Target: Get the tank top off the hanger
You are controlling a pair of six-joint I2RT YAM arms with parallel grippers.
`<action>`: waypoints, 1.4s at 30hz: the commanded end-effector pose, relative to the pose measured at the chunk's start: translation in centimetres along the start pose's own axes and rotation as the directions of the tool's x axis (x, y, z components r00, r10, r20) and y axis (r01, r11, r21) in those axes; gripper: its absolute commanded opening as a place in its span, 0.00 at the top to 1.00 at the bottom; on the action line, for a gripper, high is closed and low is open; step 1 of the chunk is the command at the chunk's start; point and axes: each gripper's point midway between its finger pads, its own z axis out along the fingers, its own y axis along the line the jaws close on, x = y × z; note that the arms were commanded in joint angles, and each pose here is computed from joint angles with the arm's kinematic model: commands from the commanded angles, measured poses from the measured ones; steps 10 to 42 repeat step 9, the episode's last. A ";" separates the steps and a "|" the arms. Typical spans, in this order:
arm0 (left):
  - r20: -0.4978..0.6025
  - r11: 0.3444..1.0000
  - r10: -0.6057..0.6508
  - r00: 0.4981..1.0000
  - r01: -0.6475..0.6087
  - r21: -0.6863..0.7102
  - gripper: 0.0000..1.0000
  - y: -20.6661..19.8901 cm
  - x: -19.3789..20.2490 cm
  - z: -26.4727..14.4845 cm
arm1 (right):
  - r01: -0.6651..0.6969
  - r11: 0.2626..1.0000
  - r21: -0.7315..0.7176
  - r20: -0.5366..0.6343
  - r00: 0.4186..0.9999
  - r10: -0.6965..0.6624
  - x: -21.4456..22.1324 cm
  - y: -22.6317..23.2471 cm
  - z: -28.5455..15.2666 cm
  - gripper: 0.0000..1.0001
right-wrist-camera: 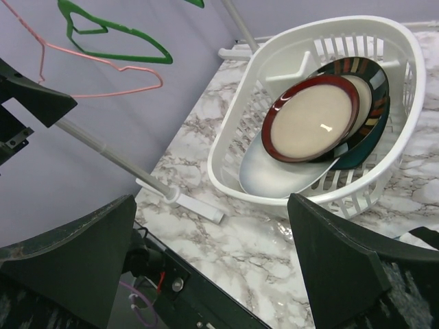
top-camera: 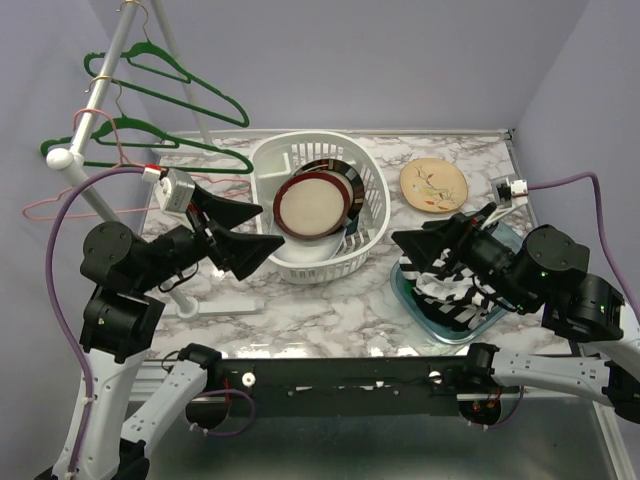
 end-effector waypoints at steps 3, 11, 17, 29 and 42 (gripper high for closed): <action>-0.016 0.999 -0.010 1.000 0.010 0.035 0.01 -0.7 0.3 -0.1 | -0.028 0.999 0.018 0.024 0.999 0.028 -0.3 -0.4 -0.3 0.00; -0.020 0.999 -0.009 1.000 0.010 0.035 0.01 -0.6 0.4 0.0 | -0.024 1.000 0.011 0.016 1.000 0.024 -0.1 -0.2 -0.1 0.00; -0.020 0.999 -0.009 1.000 0.010 0.035 0.01 -0.6 0.4 0.0 | -0.024 1.000 0.011 0.016 1.000 0.024 -0.1 -0.2 -0.1 0.00; -0.020 0.999 -0.009 1.000 0.010 0.035 0.01 -0.6 0.4 0.0 | -0.024 1.000 0.011 0.016 1.000 0.024 -0.1 -0.2 -0.1 0.00; -0.020 0.999 -0.009 1.000 0.010 0.035 0.01 -0.6 0.4 0.0 | -0.024 1.000 0.011 0.016 1.000 0.024 -0.1 -0.2 -0.1 0.00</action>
